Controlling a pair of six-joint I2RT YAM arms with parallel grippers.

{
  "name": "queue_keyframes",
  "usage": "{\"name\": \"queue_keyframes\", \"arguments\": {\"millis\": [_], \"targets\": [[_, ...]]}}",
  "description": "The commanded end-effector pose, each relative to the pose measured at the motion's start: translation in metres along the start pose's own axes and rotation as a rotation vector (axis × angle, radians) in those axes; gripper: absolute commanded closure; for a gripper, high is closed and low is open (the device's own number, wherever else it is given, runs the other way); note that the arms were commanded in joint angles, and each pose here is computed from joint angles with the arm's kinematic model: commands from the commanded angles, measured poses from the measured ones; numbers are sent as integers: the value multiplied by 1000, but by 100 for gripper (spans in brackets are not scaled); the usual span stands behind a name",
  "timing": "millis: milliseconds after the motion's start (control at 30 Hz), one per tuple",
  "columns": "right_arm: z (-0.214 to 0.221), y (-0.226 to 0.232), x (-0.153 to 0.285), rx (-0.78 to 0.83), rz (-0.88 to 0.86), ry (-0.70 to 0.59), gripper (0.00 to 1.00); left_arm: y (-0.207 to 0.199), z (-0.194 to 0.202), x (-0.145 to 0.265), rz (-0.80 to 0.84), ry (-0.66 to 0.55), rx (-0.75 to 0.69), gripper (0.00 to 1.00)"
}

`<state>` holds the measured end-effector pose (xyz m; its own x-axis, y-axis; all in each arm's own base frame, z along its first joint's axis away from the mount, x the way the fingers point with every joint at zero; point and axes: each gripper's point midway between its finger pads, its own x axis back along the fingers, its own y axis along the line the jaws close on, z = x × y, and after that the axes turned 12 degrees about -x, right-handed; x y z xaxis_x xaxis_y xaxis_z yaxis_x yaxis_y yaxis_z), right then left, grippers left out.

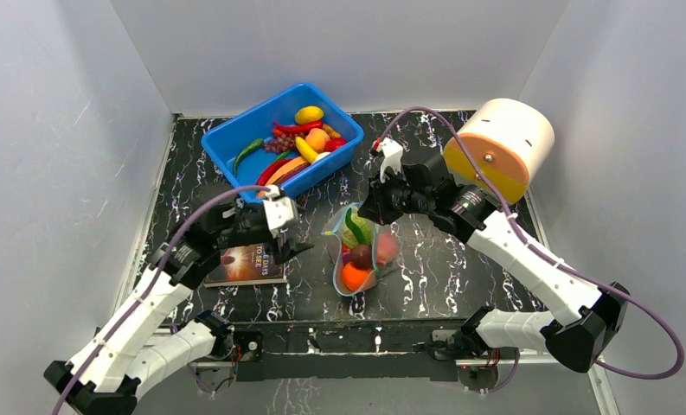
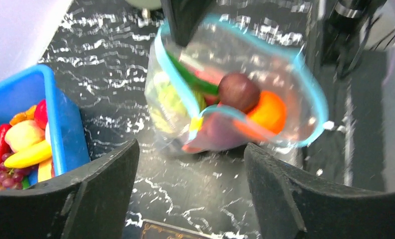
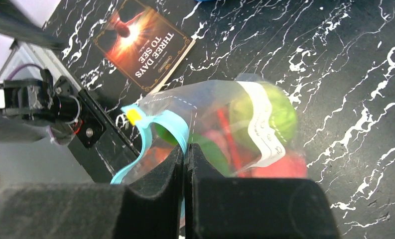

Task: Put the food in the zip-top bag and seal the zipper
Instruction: Place the fake fruit in the zipper food storage bag, then zip the zipper food storage bag at the center of the board.

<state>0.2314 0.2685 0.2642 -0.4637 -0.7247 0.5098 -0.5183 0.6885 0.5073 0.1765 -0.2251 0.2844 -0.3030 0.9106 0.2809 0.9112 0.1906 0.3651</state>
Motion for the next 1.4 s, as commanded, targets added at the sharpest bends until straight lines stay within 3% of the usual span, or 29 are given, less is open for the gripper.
{"name": "queue_keyframes", "arguments": {"millis": [0,433,567,800,867,933,967,1000,1100,1367], "targets": [[-24,27,16,123,-108,-50,100,-19,56,-7,107,129,-162,27],[-20,26,8,121,-128,-40,100,-43,37,-26,204,-91,-108,40],[-16,22,4,113,-116,-34,100,-46,34,-27,205,-136,-111,48],[-16,22,3,112,-118,-43,100,-44,21,-31,211,-199,-129,52],[-15,22,2,109,-120,-40,100,-43,19,-32,213,-211,-133,59],[-16,22,2,106,-120,-41,100,-42,20,-33,206,-212,-131,80],[-17,22,1,104,-118,-41,100,-41,21,-34,197,-210,-124,84],[-17,22,1,101,-116,-42,100,-41,22,-35,193,-212,-117,84],[-19,22,2,98,-113,-48,100,-46,23,-38,215,-226,-104,68],[-22,22,4,95,-104,-56,100,-49,28,-50,231,-227,-107,63]]}}
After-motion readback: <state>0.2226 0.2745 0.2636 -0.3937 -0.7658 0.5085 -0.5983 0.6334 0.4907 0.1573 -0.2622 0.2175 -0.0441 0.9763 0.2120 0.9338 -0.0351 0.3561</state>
